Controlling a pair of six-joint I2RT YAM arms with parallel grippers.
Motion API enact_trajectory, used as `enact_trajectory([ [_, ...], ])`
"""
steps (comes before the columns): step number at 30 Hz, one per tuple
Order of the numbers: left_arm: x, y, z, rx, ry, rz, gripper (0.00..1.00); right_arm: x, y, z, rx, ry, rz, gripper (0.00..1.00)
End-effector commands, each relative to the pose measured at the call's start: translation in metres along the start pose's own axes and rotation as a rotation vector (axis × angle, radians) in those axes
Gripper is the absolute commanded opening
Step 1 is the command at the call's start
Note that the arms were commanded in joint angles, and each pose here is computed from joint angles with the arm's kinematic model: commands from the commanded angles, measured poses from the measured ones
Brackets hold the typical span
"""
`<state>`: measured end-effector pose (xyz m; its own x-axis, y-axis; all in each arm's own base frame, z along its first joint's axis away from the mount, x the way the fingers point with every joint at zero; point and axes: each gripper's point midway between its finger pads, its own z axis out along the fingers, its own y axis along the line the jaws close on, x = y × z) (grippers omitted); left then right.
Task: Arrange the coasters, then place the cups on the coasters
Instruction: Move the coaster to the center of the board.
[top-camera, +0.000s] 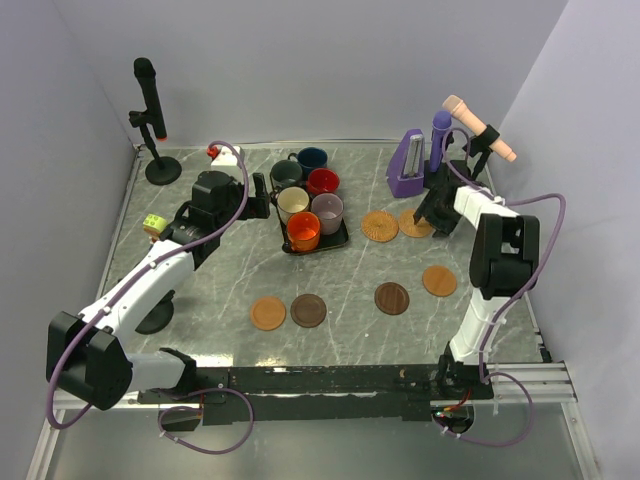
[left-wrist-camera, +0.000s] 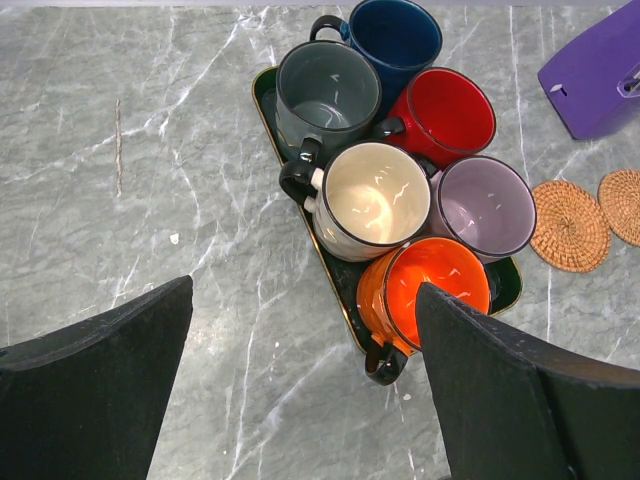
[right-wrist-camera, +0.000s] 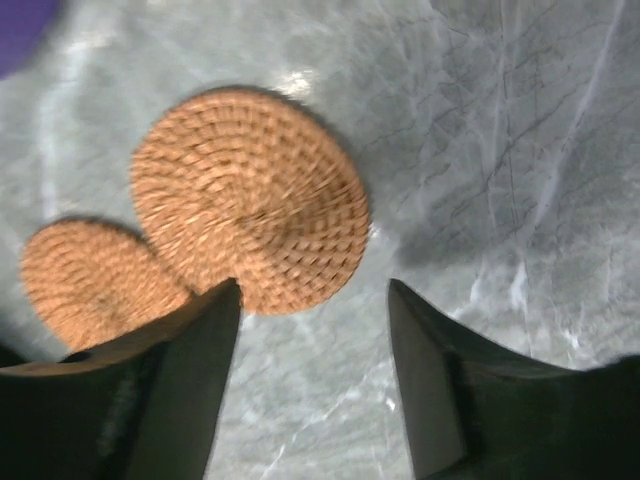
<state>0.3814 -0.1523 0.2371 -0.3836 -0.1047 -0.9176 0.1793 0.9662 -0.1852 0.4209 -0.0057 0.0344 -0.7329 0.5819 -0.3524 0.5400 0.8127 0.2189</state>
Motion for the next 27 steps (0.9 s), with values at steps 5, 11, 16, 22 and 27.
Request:
enact_trajectory([
  [5,-0.019,-0.008,-0.005,0.030,-0.049,-0.002,0.97,-0.031,0.040,-0.073,-0.203,-0.178,-0.121,0.79],
  [11,-0.025,-0.013,-0.012,0.056,-0.066,-0.012,0.97,0.003,0.055,-0.105,-0.264,-0.187,-0.254,0.80],
  [16,-0.031,-0.024,-0.019,0.108,-0.064,-0.033,0.97,0.063,0.049,-0.127,-0.208,-0.172,-0.410,0.79],
  [22,-0.034,-0.041,-0.028,0.190,-0.073,-0.062,0.96,0.128,0.013,-0.120,-0.135,-0.064,-0.359,0.72],
  [27,-0.034,-0.045,-0.029,0.190,-0.070,-0.051,0.97,0.162,-0.010,-0.099,-0.089,0.014,-0.329,0.63],
])
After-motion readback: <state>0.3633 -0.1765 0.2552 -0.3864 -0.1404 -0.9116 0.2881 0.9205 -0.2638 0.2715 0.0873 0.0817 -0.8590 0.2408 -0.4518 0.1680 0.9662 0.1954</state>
